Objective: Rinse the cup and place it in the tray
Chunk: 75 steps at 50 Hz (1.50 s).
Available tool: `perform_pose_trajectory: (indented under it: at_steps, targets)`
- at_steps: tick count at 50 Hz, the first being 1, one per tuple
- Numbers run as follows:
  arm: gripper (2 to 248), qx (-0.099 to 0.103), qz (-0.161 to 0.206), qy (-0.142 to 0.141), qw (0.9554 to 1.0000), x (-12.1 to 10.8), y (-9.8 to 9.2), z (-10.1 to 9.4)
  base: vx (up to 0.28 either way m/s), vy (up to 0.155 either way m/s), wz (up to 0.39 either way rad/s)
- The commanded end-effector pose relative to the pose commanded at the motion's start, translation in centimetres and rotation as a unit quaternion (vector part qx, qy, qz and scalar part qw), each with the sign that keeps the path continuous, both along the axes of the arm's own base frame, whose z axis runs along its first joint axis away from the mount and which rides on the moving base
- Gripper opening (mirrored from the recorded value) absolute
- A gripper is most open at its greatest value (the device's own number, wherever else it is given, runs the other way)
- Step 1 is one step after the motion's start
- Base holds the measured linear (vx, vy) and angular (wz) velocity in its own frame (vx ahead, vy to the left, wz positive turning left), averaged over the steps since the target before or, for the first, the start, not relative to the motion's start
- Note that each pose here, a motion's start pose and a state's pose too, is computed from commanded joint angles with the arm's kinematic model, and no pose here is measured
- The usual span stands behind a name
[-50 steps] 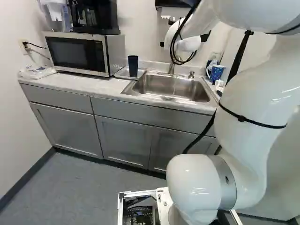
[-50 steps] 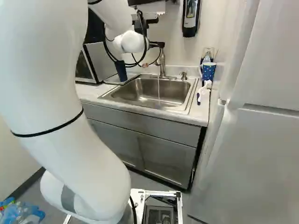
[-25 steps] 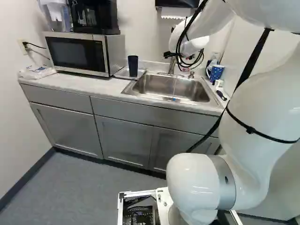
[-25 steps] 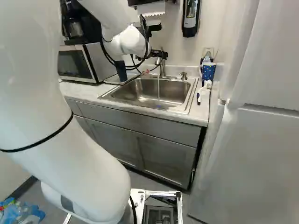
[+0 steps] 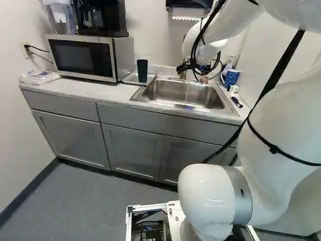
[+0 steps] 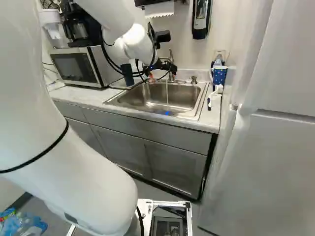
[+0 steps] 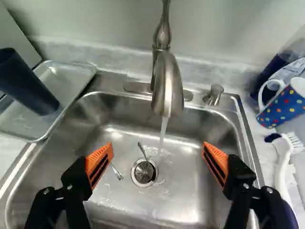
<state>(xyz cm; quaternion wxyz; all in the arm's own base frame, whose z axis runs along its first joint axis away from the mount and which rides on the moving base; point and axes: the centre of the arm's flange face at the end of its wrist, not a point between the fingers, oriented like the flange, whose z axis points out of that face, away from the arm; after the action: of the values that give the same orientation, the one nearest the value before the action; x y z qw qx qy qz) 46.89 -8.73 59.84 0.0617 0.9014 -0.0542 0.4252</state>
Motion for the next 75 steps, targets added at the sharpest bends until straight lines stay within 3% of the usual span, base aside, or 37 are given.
perform_pose_trajectory:
  at_steps: [4, 21, 41, 55, 65, 75]
  targets:
    - [247, 0.004, -0.003, 0.019, 0.9998, -0.3, 0.0, -0.3, 0.0, 0.0, 0.0]
    - [247, 0.004, -0.003, 0.019, 0.9998, -0.3, 0.0, -0.3, 0.0, 0.0, 0.0]
    - [247, 0.0, -0.006, 0.0, 1.0, -0.4, -0.2, 1.6, 0.0, 0.0, 0.0]
    - [247, -0.004, -0.01, -0.07, 0.9975, 1.4, -1.2, 4.1, 0.0, 0.0, 0.0]
    - [247, -0.01, -0.01, -0.129, 0.9916, 3.6, -1.9, 6.0, 0.0, 0.0, 0.0]
    - [247, -0.016, -0.009, -0.165, 0.9861, 5.7, -2.6, 7.6, 0.0, 0.0, 0.0]
